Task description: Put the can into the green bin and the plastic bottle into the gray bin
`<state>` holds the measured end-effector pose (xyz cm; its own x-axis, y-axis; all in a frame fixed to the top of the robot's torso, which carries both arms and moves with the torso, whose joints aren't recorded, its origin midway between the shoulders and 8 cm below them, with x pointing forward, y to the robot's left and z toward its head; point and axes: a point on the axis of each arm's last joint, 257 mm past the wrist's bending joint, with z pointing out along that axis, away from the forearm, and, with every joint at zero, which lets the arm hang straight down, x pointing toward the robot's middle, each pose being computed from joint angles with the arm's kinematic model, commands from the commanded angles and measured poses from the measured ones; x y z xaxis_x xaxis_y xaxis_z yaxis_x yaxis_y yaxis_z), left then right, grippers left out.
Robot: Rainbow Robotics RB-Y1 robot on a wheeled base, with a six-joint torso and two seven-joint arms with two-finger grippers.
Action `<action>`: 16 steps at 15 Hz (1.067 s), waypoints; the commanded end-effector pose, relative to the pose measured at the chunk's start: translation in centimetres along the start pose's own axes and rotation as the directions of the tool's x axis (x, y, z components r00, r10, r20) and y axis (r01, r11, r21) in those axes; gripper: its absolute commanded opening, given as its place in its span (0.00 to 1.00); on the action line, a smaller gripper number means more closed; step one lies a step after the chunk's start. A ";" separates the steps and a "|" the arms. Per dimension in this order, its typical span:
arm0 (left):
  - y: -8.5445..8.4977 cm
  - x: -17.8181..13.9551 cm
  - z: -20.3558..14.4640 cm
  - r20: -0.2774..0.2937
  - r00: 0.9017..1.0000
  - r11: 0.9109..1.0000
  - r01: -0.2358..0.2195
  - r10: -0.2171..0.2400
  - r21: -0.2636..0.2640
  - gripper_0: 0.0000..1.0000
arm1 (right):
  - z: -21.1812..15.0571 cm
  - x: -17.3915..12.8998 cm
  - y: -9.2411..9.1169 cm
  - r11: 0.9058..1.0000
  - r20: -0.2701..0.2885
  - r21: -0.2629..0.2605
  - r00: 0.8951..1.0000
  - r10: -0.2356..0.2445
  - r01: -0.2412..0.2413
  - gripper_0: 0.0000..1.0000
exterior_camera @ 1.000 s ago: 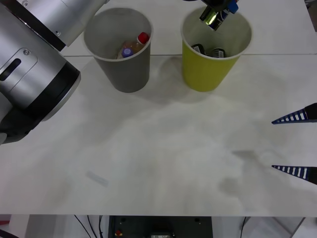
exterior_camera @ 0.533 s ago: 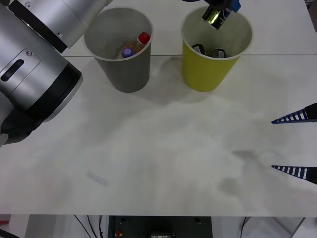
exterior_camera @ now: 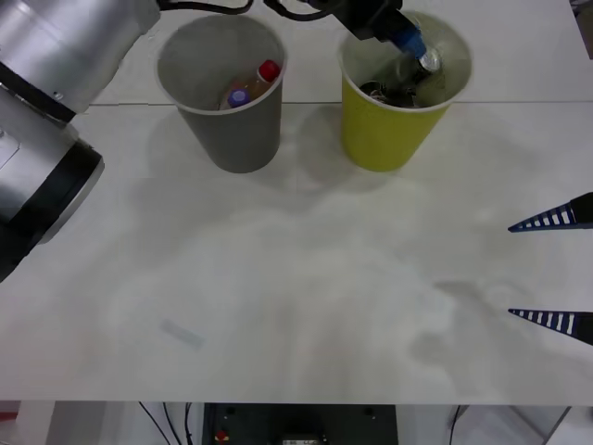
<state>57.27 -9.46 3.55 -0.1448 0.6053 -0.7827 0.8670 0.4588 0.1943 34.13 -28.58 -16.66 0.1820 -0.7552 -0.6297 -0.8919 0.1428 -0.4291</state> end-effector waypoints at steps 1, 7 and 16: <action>1.3 3.0 -4.1 -0.015 0.999 0.999 -0.033 0.034 0.034 1.00 | 0.0 0.0 0.0 1.000 0.000 0.000 1.000 0.000 0.000 1.00; 4.4 11.4 -12.9 -0.020 0.987 0.987 -0.158 0.159 0.036 1.00 | 0.0 0.0 0.0 1.000 0.000 0.000 1.000 0.000 0.000 1.00; 1.1 25.0 -19.7 -0.065 0.907 0.909 -0.416 0.417 0.031 1.00 | 0.0 0.0 0.0 1.000 0.000 0.000 1.000 0.000 0.000 1.00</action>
<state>45.92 18.41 -3.38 0.1872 0.7799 -0.5972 0.8649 0.1574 0.4767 34.13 -28.58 -16.66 0.1820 -0.7552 -0.6297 -0.8919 0.1428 -0.4291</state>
